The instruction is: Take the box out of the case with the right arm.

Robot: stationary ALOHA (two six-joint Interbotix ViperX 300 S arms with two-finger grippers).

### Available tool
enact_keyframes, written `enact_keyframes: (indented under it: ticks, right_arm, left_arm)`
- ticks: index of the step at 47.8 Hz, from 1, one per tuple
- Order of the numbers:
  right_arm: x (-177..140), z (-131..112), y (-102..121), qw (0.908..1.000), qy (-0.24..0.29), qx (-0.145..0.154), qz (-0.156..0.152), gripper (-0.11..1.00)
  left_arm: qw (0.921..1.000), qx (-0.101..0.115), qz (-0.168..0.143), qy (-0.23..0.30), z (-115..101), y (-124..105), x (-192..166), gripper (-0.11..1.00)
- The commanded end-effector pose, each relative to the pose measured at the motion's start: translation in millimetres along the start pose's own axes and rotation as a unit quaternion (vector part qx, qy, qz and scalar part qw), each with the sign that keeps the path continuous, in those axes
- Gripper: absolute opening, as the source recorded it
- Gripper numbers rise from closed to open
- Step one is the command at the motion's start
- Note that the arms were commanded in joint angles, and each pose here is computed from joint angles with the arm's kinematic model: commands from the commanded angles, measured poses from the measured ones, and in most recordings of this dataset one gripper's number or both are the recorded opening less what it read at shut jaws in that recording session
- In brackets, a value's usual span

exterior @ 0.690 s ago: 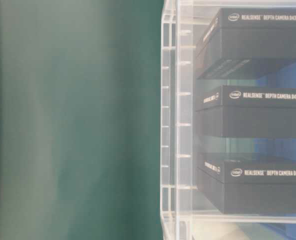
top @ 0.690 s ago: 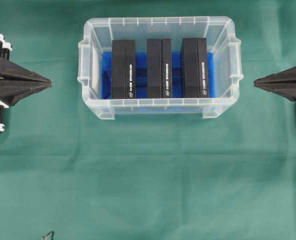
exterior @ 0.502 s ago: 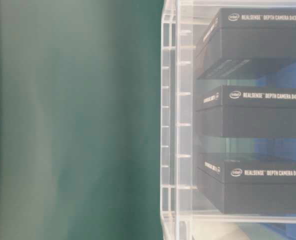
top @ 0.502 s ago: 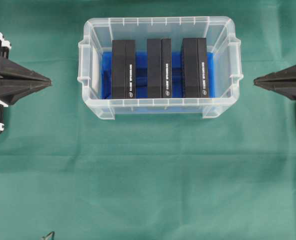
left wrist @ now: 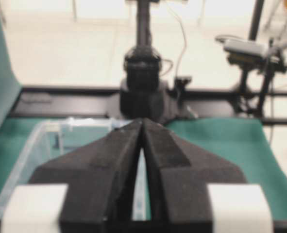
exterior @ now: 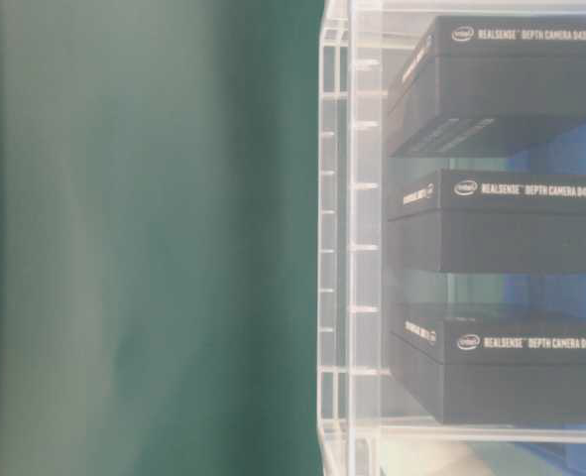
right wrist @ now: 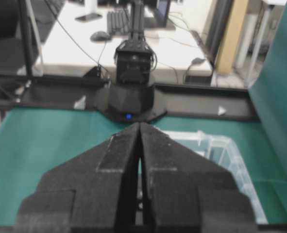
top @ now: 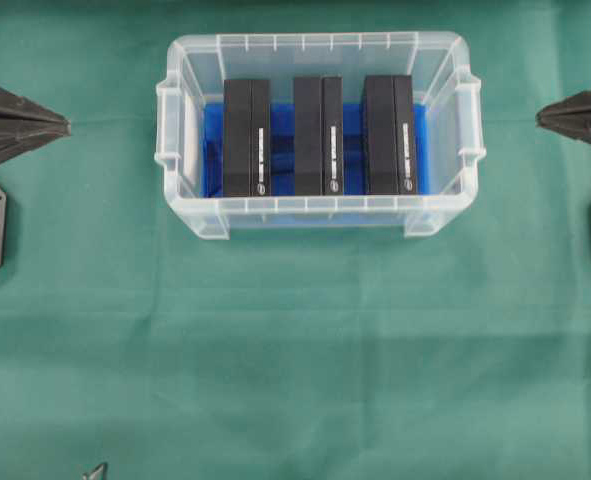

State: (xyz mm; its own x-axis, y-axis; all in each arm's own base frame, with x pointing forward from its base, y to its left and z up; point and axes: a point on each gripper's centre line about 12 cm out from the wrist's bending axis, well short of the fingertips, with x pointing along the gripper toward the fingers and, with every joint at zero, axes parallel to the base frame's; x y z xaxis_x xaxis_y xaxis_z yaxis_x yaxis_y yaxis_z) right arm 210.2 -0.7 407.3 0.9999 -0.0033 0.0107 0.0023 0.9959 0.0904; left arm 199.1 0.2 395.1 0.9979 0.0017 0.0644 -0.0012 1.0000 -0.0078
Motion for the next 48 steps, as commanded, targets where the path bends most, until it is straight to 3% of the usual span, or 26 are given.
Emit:
enact_keyframes:
  ticks: [1,5,15,22,26,31,39,43,46,48]
  right_arm:
    - [3,26,2,1.0,-0.002,0.004,-0.001,0.01]
    - [7,28,2,0.9999,0.014,0.004,-0.003,0.01]
    - [7,16,1,0.9973,0.072,0.005,-0.009,0.01]
    - [5,-3,-2,0.9836,0.177,0.026,-0.024,0.01]
    - [3,-16,-3,0.9645,0.256,0.05,-0.041,0.01]
    - [-2,-30,-4,0.93,0.354,0.075,-0.065,0.01]
    - [-14,-49,-6,0.8585,0.492,0.097,-0.105,0.01]
    - [-20,-55,-7,0.8249,0.542,0.104,-0.123,0.01]
    - [-21,-57,-7,0.81,0.561,0.107,-0.131,0.01]
    - [-19,-58,-7,0.8055,0.567,0.108,-0.134,0.01]
  left_arm:
    - [0.9998,0.002,0.004,0.018,22,1,1,0.02]
    - [0.9991,0.002,0.005,0.043,30,1,0,0.02]
    - [0.996,-0.001,0.007,0.09,25,2,-1,0.02]
    - [0.9841,-0.014,0.011,0.177,16,2,-4,0.02]
    - [0.9675,-0.023,0.014,0.251,7,1,-7,0.02]
    - [0.9414,-0.029,0.014,0.336,-2,-2,-12,0.02]
    - [0.8909,-0.042,0.023,0.452,-13,-4,-20,0.02]
    - [0.8724,-0.051,0.029,0.485,-16,-6,-23,0.02]
    - [0.863,-0.056,0.033,0.501,-19,-7,-24,0.02]
    - [0.8597,-0.059,0.034,0.506,-20,-7,-23,0.02]
